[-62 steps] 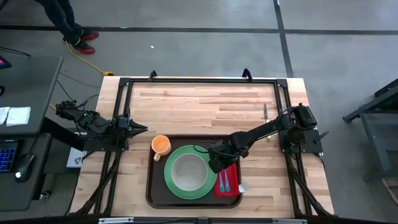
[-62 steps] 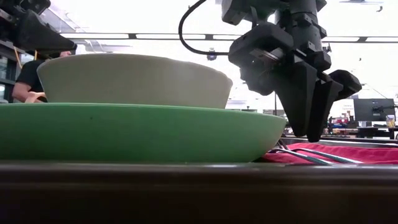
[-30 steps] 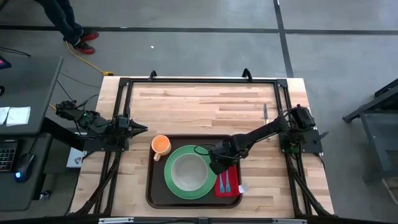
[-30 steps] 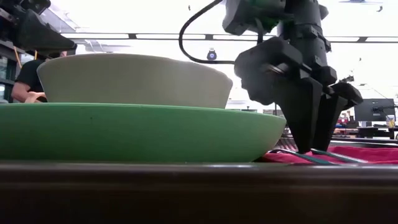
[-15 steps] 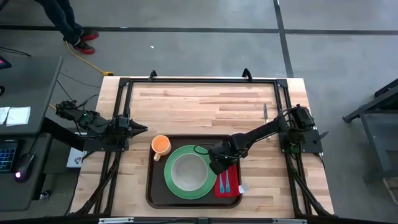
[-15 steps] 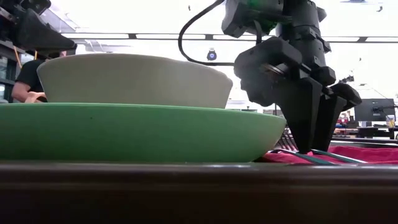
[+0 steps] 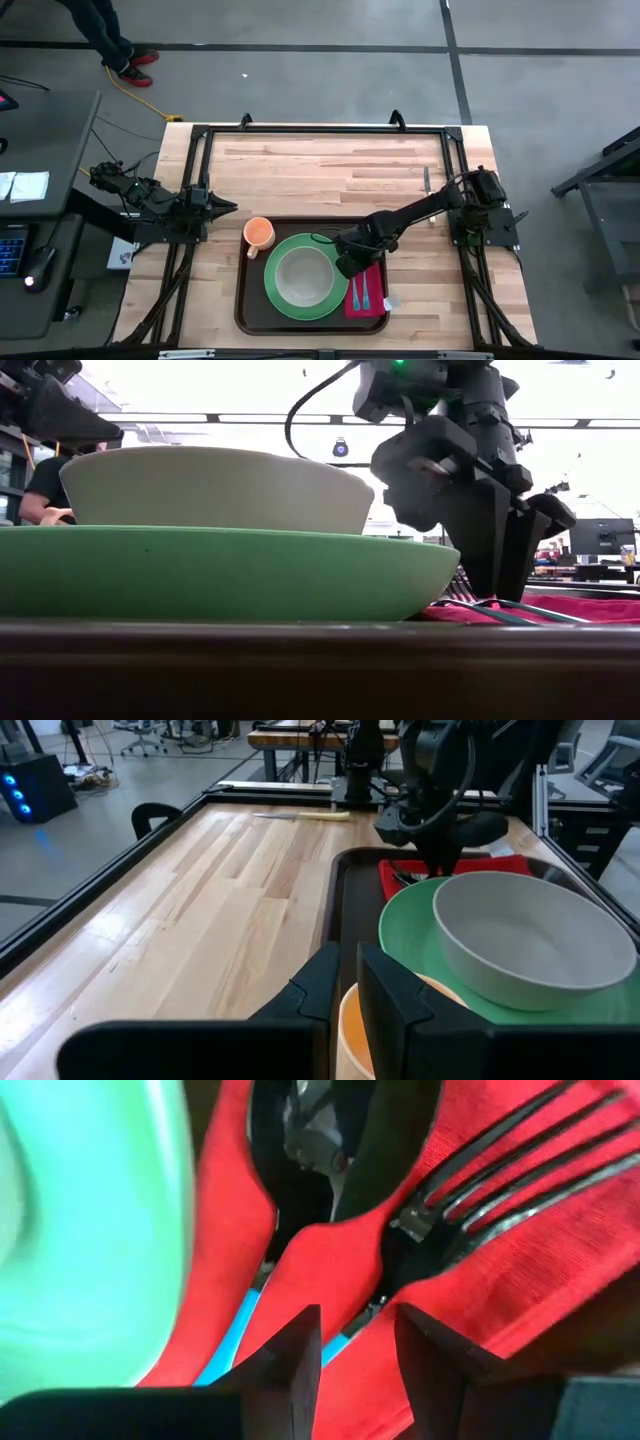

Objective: Set up tray
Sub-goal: Put the table knife on the table napkin to the right of the fork on the serving tray

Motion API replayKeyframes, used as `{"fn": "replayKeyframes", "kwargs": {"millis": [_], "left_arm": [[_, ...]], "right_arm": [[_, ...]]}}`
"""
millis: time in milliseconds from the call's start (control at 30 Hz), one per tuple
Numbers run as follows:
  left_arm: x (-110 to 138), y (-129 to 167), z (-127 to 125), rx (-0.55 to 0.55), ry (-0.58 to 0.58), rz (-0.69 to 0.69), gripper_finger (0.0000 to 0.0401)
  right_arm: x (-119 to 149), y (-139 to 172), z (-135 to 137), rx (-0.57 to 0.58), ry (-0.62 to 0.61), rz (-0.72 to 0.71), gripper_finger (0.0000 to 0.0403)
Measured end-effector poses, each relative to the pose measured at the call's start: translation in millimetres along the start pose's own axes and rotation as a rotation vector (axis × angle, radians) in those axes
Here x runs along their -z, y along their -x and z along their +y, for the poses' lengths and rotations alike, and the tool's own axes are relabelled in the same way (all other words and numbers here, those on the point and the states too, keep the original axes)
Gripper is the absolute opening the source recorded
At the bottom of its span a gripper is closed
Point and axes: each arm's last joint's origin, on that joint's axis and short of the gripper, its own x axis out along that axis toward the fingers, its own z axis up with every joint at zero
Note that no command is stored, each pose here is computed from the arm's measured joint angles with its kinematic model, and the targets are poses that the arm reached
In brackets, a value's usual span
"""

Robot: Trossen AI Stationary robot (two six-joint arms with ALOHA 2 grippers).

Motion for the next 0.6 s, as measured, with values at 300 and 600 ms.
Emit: {"fn": "replayKeyframes", "kwargs": {"millis": [300, 600], "left_arm": [[0.2, 0.0, 0.0, 0.000, -0.001, 0.002, 0.0069], [0.2, 0.0, 0.0, 0.000, -0.001, 0.002, 0.0069]], "right_arm": [[5.2, 28.5, 0.9, -0.059, 0.009, -0.050, 0.0108], [18.8, 57.3, -14.4, 0.021, -0.009, -0.041, 0.0108]]}}
